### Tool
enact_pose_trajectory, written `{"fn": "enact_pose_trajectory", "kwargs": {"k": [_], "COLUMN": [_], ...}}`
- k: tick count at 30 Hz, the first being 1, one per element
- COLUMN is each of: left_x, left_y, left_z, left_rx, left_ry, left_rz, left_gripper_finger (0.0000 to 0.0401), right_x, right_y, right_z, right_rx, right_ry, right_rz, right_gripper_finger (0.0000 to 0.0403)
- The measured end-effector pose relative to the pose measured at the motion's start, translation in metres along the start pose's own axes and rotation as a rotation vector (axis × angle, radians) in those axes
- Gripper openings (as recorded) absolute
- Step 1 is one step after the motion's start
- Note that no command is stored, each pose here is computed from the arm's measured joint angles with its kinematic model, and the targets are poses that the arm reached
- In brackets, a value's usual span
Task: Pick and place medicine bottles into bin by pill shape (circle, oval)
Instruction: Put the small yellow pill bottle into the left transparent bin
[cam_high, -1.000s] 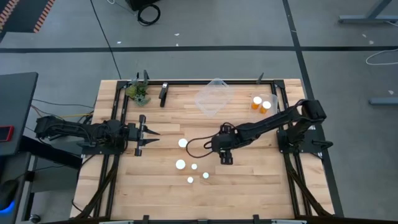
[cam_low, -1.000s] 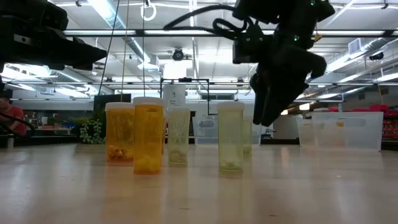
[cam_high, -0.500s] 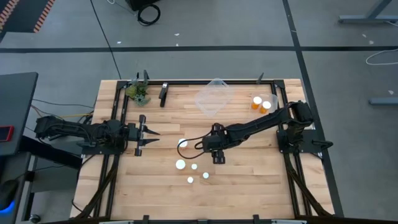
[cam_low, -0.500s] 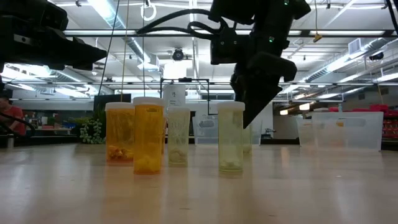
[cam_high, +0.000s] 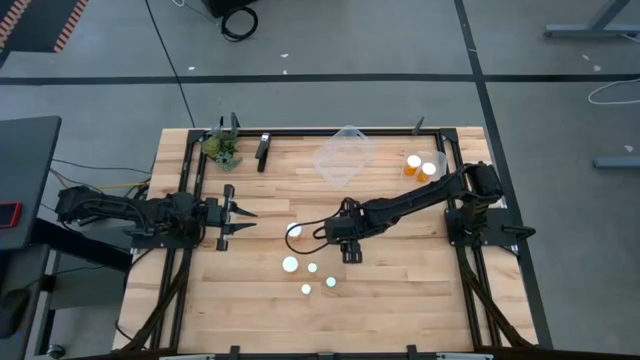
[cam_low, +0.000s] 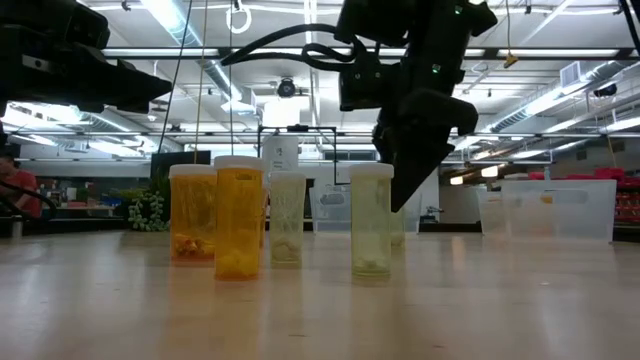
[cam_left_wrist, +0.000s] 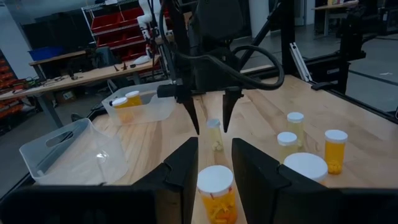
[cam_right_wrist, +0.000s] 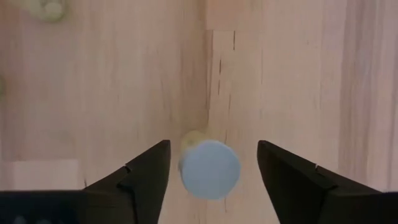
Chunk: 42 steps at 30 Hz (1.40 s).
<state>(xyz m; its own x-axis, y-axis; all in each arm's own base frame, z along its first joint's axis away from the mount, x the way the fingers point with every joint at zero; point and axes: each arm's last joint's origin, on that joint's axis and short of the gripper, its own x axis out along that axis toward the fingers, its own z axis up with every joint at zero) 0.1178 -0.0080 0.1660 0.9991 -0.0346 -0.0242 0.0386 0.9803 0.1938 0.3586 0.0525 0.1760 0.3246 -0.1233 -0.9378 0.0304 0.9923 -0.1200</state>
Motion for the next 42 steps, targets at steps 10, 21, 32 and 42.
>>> {"fn": "enact_pose_trajectory", "kwargs": {"k": [10, 21, 32, 42], "left_x": [0.0, 0.0, 0.0, 0.0], "left_y": [0.0, 0.0, 0.0, 0.0], "left_z": [0.0, 0.0, 0.0, 0.0], "left_rx": [0.0, 0.0, 0.0, 0.0], "left_ry": [0.0, 0.0, 0.0, -0.001], "left_rz": [0.0, 0.0, 0.0, 0.001], "left_gripper_finger": [0.0107, 0.0107, 0.0107, 0.0107], "right_x": [0.0, -0.001, -0.024, -0.055], "right_y": [0.0, -0.007, -0.058, -0.128], "right_z": [0.0, -0.003, 0.002, 0.012], "right_rx": [0.011, 0.012, 0.011, 0.095], "right_ry": [0.0, 0.046, 0.227, 0.243], "right_rz": [0.001, -0.023, -0.179, -0.224], "right_gripper_finger": [0.0164, 0.0131, 0.0133, 0.0134]}}
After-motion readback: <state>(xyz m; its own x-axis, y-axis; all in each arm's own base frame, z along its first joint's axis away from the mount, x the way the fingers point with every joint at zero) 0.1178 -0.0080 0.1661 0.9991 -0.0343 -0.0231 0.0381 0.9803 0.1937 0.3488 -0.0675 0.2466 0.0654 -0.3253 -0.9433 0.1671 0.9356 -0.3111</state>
